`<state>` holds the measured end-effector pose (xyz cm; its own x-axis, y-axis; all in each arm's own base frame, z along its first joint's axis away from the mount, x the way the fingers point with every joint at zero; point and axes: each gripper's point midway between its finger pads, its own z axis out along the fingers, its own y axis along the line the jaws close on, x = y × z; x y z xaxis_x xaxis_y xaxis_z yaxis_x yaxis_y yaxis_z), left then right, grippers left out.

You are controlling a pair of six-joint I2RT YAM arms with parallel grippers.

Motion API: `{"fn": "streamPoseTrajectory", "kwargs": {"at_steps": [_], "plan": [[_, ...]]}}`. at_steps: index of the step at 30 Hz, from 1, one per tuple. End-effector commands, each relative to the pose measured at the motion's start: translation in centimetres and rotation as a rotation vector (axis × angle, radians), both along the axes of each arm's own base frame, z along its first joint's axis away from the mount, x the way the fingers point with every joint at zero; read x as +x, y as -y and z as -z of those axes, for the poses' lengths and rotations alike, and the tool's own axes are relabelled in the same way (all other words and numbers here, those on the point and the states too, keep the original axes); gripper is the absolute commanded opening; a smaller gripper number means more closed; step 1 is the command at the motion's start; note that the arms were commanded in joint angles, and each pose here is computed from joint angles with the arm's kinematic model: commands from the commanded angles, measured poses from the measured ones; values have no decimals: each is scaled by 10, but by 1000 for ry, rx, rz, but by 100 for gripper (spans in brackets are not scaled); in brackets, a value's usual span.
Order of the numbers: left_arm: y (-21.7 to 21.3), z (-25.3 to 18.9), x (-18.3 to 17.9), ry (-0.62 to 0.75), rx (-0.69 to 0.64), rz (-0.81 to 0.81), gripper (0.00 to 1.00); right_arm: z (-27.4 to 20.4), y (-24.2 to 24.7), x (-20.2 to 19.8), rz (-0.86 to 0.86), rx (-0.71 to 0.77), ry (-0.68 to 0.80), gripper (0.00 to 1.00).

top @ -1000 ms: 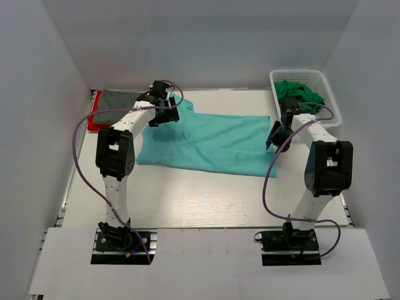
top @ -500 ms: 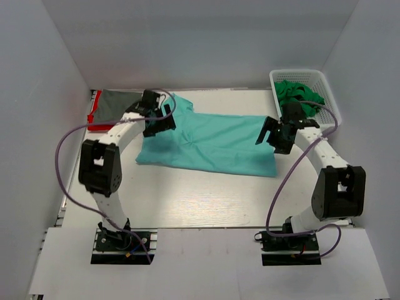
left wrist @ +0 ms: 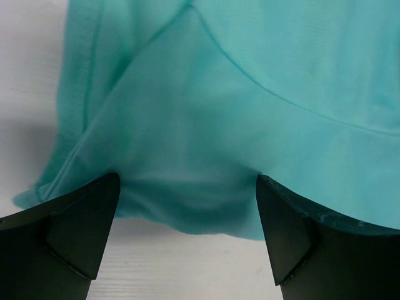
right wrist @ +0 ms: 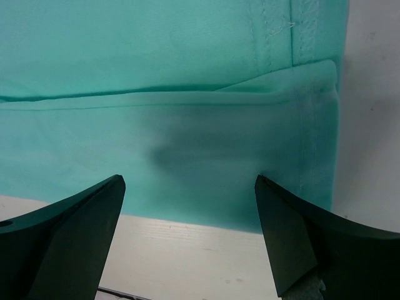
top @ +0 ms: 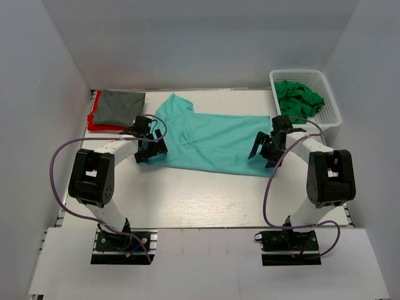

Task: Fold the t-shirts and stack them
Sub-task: Fold the flattened tshirt in 1/3 of the way, then grap the side of the flattened tshirt furthest away from the robot with both arms

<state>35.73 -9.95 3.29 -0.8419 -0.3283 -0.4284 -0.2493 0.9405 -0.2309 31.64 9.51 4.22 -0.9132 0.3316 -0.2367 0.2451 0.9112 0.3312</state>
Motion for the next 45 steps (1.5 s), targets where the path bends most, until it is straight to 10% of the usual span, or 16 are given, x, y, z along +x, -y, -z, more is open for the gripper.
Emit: {"fn": "streamPoseTrajectory", "kwargs": {"at_steps": [1, 18, 25, 32, 45], "plan": [[-17, 7, 3, -5, 38, -73, 100, 15, -4, -4, 8, 37, -42, 90], [-32, 37, -207, -551, 2, -358, 100, 26, 6, -66, -48, -7, -60, 90], [-51, -54, -159, -246, 45, -394, 100, -12, 20, -57, -58, -120, 71, 90], [-38, -139, -31, 162, 6, -298, 100, -85, 14, 16, -77, -128, 342, 90], [-38, -94, 165, 250, 269, -107, 100, -122, 2, 126, -75, -157, 445, 90]]}}
